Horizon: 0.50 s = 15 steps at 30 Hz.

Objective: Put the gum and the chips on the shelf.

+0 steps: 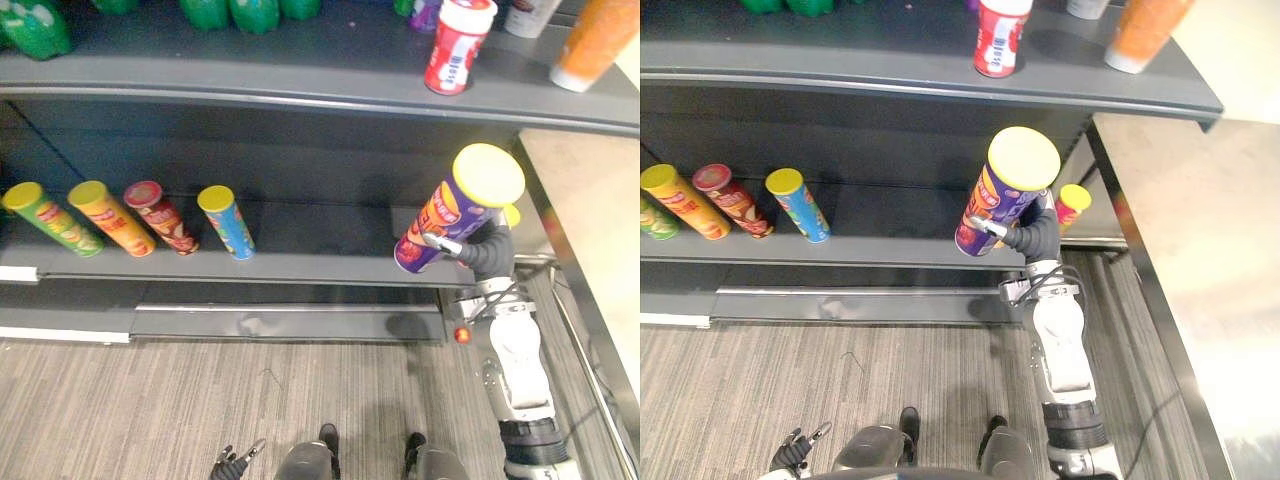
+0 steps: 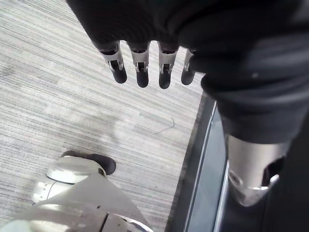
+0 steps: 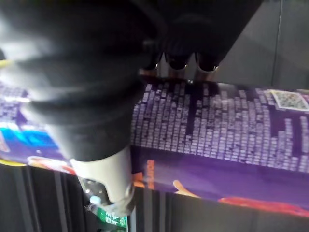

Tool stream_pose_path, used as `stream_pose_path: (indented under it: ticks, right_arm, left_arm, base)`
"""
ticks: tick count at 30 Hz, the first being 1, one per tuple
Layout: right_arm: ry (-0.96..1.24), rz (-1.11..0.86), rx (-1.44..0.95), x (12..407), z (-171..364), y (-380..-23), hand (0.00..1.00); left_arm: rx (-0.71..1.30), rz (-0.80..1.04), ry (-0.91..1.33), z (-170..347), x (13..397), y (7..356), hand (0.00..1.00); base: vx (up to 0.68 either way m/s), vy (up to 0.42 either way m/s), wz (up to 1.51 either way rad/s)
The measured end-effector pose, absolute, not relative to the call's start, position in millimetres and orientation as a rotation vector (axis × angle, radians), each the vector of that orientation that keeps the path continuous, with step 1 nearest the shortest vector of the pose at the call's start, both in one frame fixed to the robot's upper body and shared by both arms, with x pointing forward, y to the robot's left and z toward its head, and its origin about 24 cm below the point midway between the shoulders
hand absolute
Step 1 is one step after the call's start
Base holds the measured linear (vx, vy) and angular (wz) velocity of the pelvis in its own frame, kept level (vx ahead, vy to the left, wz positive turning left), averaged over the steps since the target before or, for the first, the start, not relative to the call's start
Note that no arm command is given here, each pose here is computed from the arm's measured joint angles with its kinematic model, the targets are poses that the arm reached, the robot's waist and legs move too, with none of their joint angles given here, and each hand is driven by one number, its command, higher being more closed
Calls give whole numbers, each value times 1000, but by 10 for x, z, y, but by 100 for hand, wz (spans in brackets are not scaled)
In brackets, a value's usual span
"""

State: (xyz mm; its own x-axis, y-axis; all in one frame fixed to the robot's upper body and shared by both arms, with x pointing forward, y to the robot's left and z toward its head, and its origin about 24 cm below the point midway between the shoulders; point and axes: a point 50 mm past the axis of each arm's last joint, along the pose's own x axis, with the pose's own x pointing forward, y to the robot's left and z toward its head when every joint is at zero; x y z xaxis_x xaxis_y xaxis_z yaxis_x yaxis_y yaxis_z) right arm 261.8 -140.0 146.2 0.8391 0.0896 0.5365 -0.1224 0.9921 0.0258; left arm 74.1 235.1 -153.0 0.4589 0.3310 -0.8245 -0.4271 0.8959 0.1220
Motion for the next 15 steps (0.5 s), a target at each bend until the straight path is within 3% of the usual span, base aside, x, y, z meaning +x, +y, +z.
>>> stream_pose_path:
  ticks: [15]
  right_arm:
    - [-416, 197, 94, 2401, 1092, -1223, 100]
  left_arm:
    - [-159, 509, 1030, -1584, 621, 2296, 0]
  base:
    - [58, -114, 3]
